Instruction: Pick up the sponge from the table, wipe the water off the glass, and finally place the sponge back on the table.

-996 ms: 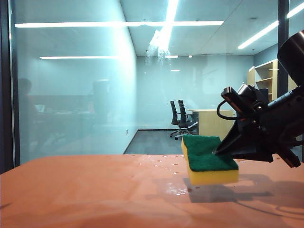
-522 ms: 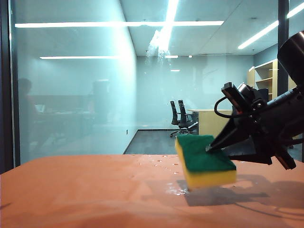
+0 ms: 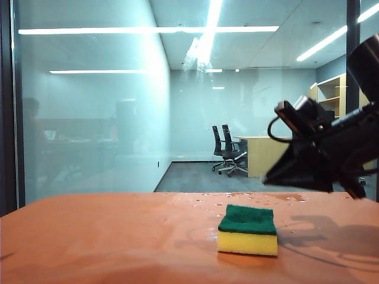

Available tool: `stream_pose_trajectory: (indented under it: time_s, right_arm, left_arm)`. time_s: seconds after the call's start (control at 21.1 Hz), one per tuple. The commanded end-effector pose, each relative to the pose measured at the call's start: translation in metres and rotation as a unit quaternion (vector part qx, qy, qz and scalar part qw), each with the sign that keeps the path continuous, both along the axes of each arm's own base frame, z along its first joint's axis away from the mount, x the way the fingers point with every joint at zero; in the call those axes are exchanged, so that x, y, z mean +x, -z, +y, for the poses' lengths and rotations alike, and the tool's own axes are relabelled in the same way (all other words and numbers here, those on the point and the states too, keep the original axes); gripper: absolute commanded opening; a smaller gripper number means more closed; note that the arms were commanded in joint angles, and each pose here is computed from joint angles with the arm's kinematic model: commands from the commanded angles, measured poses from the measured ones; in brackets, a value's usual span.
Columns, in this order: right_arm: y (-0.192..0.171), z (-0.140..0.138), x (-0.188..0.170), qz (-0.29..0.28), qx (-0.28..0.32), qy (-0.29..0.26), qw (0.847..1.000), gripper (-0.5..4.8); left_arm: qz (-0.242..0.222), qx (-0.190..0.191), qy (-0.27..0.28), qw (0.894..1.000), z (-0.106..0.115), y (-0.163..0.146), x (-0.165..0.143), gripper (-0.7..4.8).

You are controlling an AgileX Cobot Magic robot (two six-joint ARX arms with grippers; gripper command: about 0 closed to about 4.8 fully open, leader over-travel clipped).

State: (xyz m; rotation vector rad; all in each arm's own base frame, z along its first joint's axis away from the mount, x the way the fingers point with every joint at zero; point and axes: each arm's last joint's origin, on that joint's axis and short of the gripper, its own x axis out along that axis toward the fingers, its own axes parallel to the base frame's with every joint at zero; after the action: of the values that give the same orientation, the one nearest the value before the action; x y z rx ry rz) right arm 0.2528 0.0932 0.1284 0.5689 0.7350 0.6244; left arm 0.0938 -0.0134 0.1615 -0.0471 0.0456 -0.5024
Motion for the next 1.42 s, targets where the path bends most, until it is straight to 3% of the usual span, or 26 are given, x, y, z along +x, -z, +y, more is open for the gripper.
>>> stream_pose_trajectory:
  time_s: [0.05, 0.28, 0.47, 0.66, 0.95, 1.09, 1.23, 1.42]
  right_arm:
    - [-0.015, 0.0, 0.008, -0.088, 0.004, 0.029, 0.996, -0.09]
    - [-0.022, -0.01, 0.015, -0.158, -0.032, 0.076, 0.984, -0.09]
    - [-0.039, -0.048, 0.019, -0.191, -0.053, 0.141, 0.97, -0.09]
    - [-0.06, -0.074, 0.009, -0.214, -0.099, 0.171, 0.957, -0.09]
    - [-0.1, -0.088, -0.03, -0.237, -0.231, 0.23, 0.915, -0.09]
    - [-0.108, -0.089, -0.051, -0.247, -0.241, 0.243, 0.907, -0.09]
    - [-0.108, -0.09, -0.076, -0.282, -0.239, 0.275, 0.888, -0.09]
    - [-0.094, -0.091, -0.103, -0.304, -0.229, 0.294, 0.876, -0.09]
  left_arm:
    - [-0.009, 0.002, 0.001, 1.0, 0.0, -0.003, 0.0, 1.83]
    - [-0.009, 0.002, 0.001, 1.0, 0.0, -0.003, 0.0, 1.83]
    - [-0.009, 0.002, 0.001, 1.0, 0.0, -0.003, 0.0, 1.83]
    - [-0.009, 0.002, 0.001, 1.0, 0.0, -0.003, 0.0, 1.83]
    - [-0.009, 0.002, 0.001, 1.0, 0.0, -0.003, 0.0, 1.83]
    - [-0.01, 0.002, -0.002, 1.0, 0.0, -0.003, 0.0, 1.81]
    - [-0.012, 0.003, -0.023, 1.0, 0.001, -0.003, 0.0, 1.15]
    - [-0.019, 0.004, -0.069, 0.997, 0.004, -0.004, 0.002, 1.15]
